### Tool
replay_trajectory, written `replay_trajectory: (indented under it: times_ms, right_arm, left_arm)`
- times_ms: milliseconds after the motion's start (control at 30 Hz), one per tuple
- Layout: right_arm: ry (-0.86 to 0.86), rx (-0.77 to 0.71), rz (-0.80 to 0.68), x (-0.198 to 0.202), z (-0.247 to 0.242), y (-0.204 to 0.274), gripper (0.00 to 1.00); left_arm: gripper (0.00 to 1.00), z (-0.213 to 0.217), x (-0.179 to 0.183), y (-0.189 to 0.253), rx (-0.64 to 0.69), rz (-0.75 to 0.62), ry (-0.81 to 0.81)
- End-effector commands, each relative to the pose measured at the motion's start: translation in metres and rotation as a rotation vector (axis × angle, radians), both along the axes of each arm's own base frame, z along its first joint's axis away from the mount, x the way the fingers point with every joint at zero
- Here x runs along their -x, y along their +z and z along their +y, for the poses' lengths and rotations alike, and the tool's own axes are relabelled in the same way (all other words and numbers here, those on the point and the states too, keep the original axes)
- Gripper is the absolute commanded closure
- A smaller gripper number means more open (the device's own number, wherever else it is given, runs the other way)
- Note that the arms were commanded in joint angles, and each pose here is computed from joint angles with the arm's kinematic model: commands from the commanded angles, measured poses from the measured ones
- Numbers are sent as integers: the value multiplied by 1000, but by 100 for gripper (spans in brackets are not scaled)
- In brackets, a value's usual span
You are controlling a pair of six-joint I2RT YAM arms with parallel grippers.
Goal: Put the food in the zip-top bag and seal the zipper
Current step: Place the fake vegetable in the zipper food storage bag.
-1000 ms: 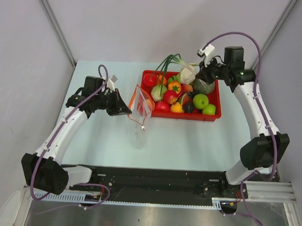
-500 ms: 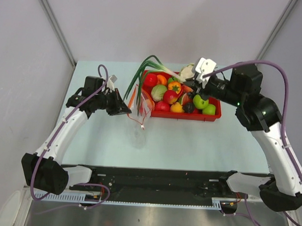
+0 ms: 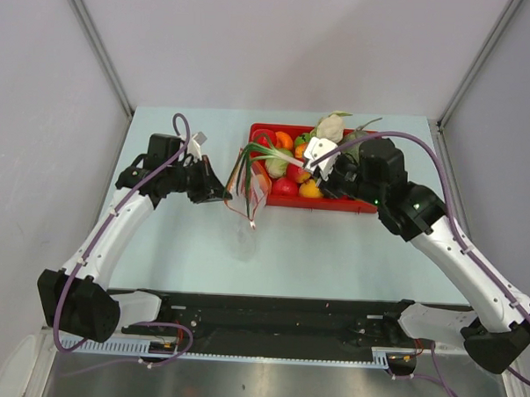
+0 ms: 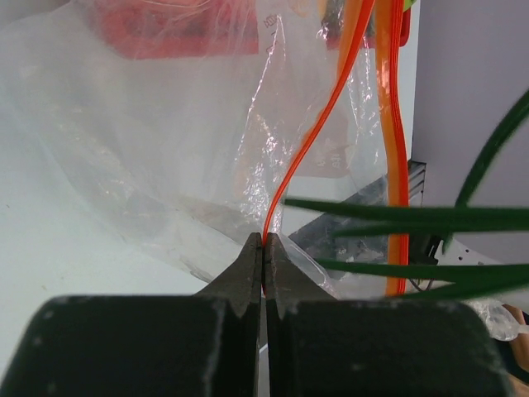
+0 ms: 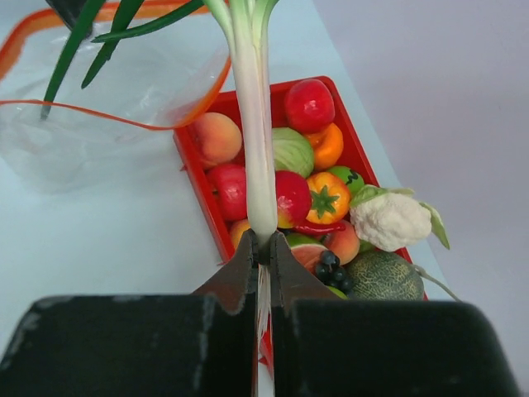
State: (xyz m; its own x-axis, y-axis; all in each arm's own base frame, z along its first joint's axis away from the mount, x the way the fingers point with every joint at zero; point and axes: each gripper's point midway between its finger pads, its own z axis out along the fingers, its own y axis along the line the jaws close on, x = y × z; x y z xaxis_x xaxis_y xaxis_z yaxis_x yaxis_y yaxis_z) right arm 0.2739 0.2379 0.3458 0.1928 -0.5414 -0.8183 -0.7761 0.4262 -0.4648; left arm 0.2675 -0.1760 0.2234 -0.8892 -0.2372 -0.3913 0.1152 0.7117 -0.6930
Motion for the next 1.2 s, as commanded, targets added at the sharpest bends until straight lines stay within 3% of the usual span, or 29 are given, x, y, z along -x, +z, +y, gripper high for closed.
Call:
replay_trajectory:
  times_ms: [0, 333, 700, 967, 1167]
  right_arm:
    - [-43, -30, -137, -14, -3, 20, 100]
    - [-56, 53, -243, -9, -24, 8, 100]
    - [89, 190, -294, 13, -11, -6, 100]
    - [263, 356, -129, 56, 2, -42, 100]
    - [241, 425, 26, 59, 3, -58, 100]
  left_arm:
    - [100, -1, 3, 11, 24, -44, -20]
    - [100, -3, 3, 9, 41, -29, -33]
    - [100, -2, 1, 19, 36, -62, -24]
    - [100, 5, -2, 27, -8, -136, 6]
    - [100, 10, -4, 34, -95, -236, 19]
